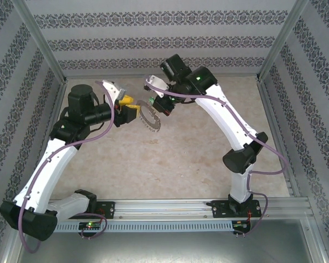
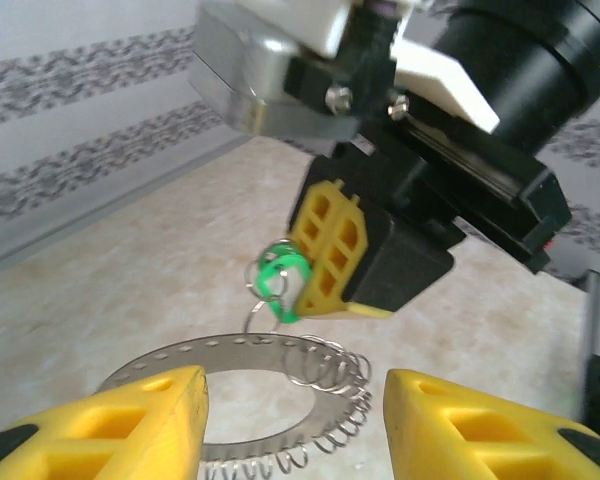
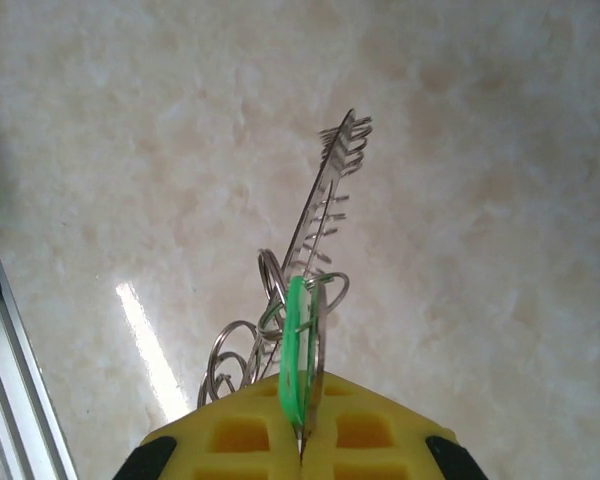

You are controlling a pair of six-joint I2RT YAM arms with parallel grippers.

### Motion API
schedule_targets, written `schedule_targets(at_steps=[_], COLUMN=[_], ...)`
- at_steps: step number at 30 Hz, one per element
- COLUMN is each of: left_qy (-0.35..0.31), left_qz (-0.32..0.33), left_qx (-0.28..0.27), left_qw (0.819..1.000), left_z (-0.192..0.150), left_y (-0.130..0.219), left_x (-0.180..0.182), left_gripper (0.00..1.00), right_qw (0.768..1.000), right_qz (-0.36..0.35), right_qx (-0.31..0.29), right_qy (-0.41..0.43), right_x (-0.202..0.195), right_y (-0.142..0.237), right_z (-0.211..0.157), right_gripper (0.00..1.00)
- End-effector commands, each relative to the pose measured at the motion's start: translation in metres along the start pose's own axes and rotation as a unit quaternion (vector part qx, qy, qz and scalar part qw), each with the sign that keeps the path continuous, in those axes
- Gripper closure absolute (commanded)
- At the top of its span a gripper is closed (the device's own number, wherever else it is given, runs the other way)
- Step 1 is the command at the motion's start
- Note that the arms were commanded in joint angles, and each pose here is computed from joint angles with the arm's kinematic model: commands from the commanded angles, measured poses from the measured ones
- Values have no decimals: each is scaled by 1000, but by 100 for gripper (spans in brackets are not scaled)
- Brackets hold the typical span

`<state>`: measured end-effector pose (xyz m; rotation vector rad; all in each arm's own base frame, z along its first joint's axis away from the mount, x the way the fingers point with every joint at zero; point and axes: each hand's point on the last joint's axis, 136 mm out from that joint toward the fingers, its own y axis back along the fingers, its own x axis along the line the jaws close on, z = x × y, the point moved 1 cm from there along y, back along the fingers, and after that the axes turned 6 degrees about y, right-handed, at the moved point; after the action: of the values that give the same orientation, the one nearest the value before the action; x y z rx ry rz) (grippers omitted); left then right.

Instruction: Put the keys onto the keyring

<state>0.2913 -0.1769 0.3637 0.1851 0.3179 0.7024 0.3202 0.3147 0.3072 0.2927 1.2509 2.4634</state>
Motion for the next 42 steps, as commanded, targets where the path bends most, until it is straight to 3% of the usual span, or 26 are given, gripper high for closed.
schedule_targets(at_steps=[1,8,17,29,37,39,41,42], left_qy=[8,32,85,69,98,105,109,108], left_qz=[110,179,159,143,130,141,158,165], left_qx=[-33,-15,-36,-11,4,14,27,30], left_qw=[993,983,983,987,987,984,981,980], left_z=[-1,-37,-48,-47,-58,-64,-71,-72], left_y=[12,19,7,-8,-26,-27,-26,-24], left_x=[33,57,59,63,70,74,80,81], left_gripper=[51,51,51,51,50,38,2,0], right_qw=[999,990,973,948,931,929,931,933], right_qz=[-9,20,44,68,90,90,81,73], right_qx=[-6,-16,3,21,50,52,49,48], right_qy=[-48,-140,-225,-310,-350,-354,-352,-350], right_x=[-22,-51,-73,-55,-34,-33,-34,-35], right_y=[-22,-84,-143,-163,-176,-177,-174,-170], right_z=[-1,-13,-34,-95,-136,-140,-142,-144], right_gripper=[100,100,100,100,100,90,80,75])
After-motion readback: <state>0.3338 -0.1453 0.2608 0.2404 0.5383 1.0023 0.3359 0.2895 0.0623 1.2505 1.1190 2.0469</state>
